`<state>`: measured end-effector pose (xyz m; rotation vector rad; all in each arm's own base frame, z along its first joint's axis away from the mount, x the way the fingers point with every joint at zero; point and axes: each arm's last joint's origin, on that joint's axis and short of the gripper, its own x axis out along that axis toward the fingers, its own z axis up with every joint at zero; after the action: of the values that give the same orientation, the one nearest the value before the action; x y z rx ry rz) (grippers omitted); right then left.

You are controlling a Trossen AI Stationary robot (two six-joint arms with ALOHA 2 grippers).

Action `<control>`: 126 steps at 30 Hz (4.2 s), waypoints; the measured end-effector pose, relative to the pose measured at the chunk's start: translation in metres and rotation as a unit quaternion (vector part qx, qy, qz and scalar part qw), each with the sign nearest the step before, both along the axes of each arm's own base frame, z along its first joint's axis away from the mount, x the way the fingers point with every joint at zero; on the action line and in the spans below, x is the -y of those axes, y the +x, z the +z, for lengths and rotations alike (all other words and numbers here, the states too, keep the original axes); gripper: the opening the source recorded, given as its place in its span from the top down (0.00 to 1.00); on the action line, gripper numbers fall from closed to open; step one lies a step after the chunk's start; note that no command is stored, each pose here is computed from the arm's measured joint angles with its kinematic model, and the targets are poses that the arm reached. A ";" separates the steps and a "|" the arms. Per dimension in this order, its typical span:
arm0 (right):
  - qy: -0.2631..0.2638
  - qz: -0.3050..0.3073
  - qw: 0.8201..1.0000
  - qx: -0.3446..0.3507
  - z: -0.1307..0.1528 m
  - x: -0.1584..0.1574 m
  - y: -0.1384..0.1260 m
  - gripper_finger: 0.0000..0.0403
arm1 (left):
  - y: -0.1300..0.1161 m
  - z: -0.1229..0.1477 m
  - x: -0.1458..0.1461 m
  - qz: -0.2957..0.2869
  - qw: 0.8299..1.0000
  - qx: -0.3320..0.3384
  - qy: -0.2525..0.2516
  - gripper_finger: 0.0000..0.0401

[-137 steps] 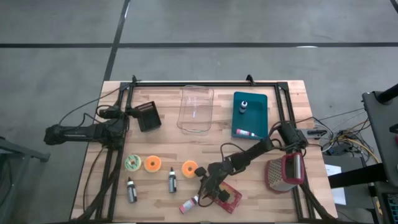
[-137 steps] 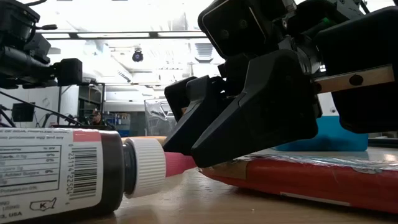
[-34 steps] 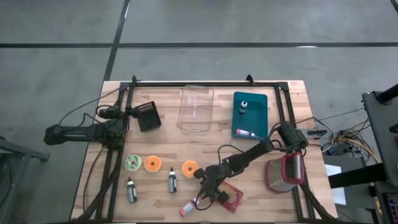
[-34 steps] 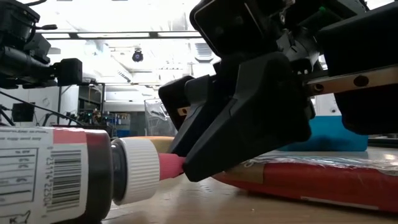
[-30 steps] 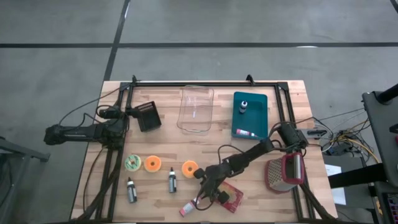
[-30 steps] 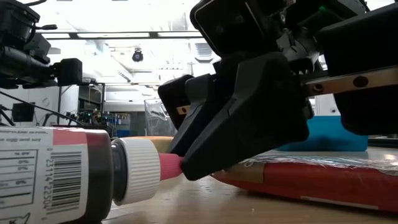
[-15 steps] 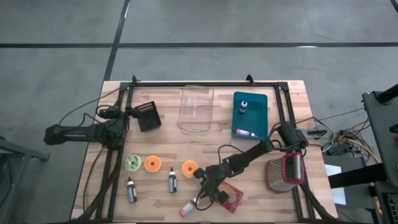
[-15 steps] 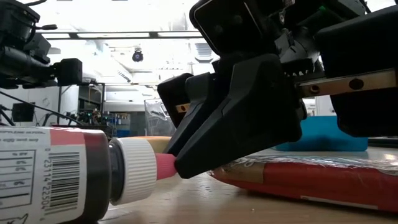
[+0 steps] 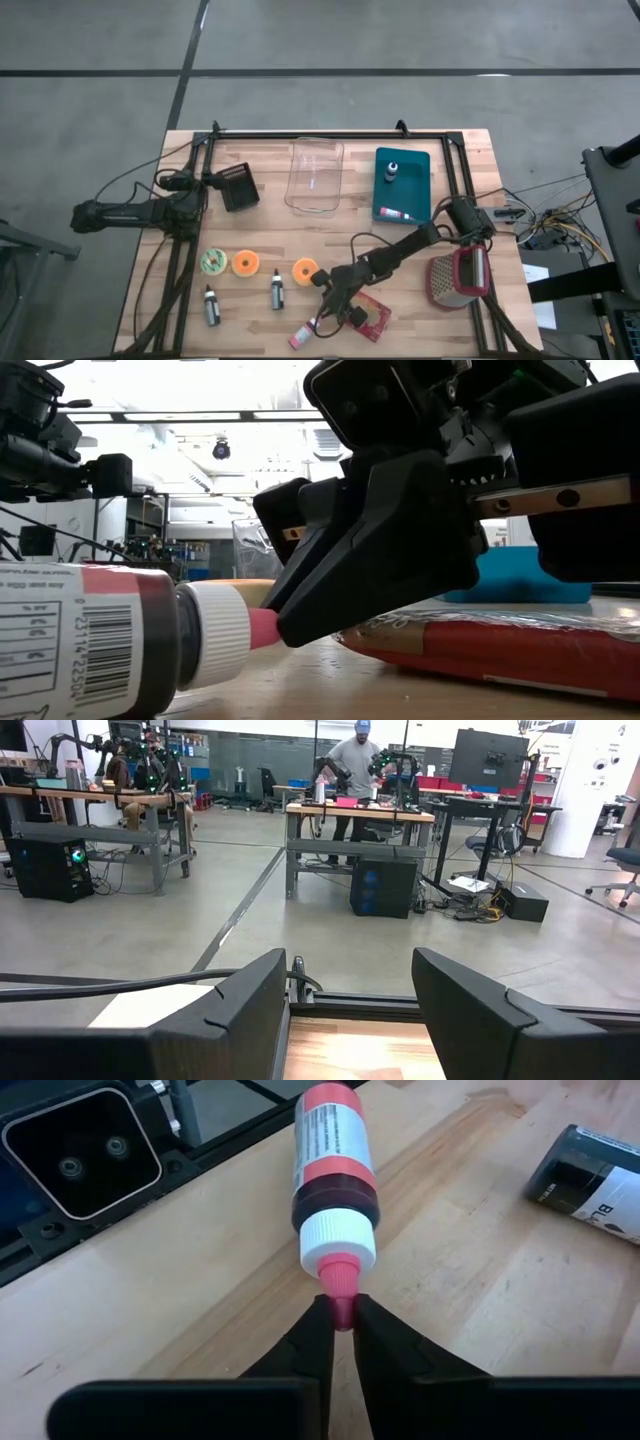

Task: Pick & Place Food Item
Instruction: Put the pink food coloring bottle into the blue bin

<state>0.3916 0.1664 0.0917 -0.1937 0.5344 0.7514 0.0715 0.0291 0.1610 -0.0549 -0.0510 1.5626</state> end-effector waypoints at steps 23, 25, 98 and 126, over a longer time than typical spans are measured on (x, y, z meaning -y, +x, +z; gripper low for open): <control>-0.001 -0.002 1.000 -0.006 0.010 0.001 -0.002 0.97 | 0.000 0.000 0.000 0.000 1.000 0.000 0.000 0.45; -0.001 -0.003 1.000 -0.004 0.017 0.002 -0.003 0.97 | 0.000 0.000 0.000 0.000 1.000 0.000 0.000 0.45; -0.031 -0.127 0.986 -0.101 0.106 0.034 -0.035 0.97 | 0.000 0.000 0.000 0.000 1.000 -0.003 0.000 0.45; -0.058 -0.154 0.981 -0.098 0.137 0.044 -0.055 0.97 | 0.000 0.000 0.000 0.000 1.000 -0.003 0.000 0.45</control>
<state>0.3371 0.1228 0.2284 -0.1408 0.7774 0.4385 0.0719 0.0290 0.1607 -0.0500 -0.0460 1.5623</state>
